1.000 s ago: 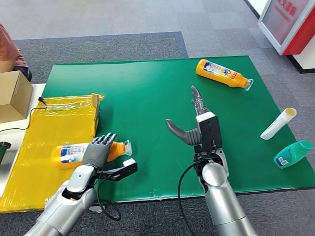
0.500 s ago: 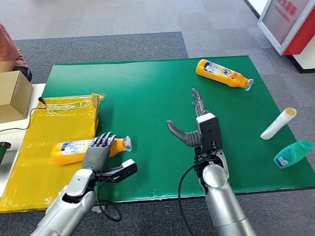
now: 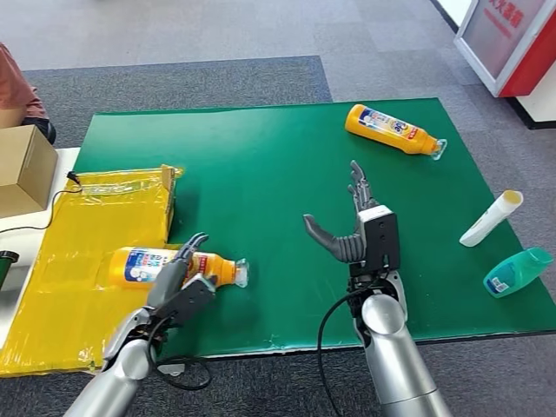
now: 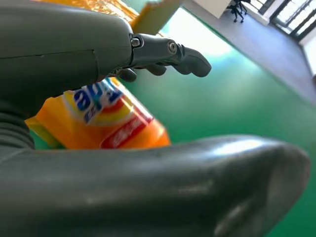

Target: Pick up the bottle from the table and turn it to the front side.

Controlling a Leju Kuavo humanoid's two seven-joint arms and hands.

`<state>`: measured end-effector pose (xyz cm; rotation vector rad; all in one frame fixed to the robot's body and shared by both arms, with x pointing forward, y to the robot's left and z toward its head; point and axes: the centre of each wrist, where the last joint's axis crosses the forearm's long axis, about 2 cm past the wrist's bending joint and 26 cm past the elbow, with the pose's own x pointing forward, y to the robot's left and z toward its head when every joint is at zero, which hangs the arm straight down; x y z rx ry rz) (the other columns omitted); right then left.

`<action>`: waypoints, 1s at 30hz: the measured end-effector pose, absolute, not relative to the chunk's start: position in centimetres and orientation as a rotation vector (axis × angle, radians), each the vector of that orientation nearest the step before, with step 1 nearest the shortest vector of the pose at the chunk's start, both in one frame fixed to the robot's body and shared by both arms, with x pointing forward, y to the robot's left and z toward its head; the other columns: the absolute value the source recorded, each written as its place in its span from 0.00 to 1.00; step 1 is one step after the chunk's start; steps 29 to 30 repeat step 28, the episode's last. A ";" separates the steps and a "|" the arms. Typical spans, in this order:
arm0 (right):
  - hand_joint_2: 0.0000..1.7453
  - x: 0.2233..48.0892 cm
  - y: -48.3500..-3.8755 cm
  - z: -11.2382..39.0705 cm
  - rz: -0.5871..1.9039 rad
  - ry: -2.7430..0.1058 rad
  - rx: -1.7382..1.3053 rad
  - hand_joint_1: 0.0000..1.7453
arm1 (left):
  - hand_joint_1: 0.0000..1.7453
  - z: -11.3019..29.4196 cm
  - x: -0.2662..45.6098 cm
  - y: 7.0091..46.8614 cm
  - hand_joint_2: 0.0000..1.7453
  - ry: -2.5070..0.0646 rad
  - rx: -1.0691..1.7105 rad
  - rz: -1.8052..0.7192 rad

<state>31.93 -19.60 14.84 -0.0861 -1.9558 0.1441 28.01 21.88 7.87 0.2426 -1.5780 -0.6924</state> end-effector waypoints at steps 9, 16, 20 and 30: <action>1.00 31.7 -20.0 14.4 0.113 -1.951 -0.106 0.00 | 0.00 10.3 26.6 24.4 0.00 -1.784 -0.057 -0.292; 1.00 31.7 -20.3 14.3 0.103 -1.951 -0.115 0.00 | 0.00 12.0 25.8 25.7 0.00 -1.874 -0.160 -0.151; 1.00 31.7 -20.4 14.2 0.103 -1.951 -0.118 0.00 | 0.00 12.6 25.6 26.3 0.00 -1.909 -0.219 -0.082; 1.00 31.8 -21.0 14.2 0.162 -1.933 -0.050 0.00 | 0.00 13.6 25.0 28.1 1.00 -1.963 -0.417 0.099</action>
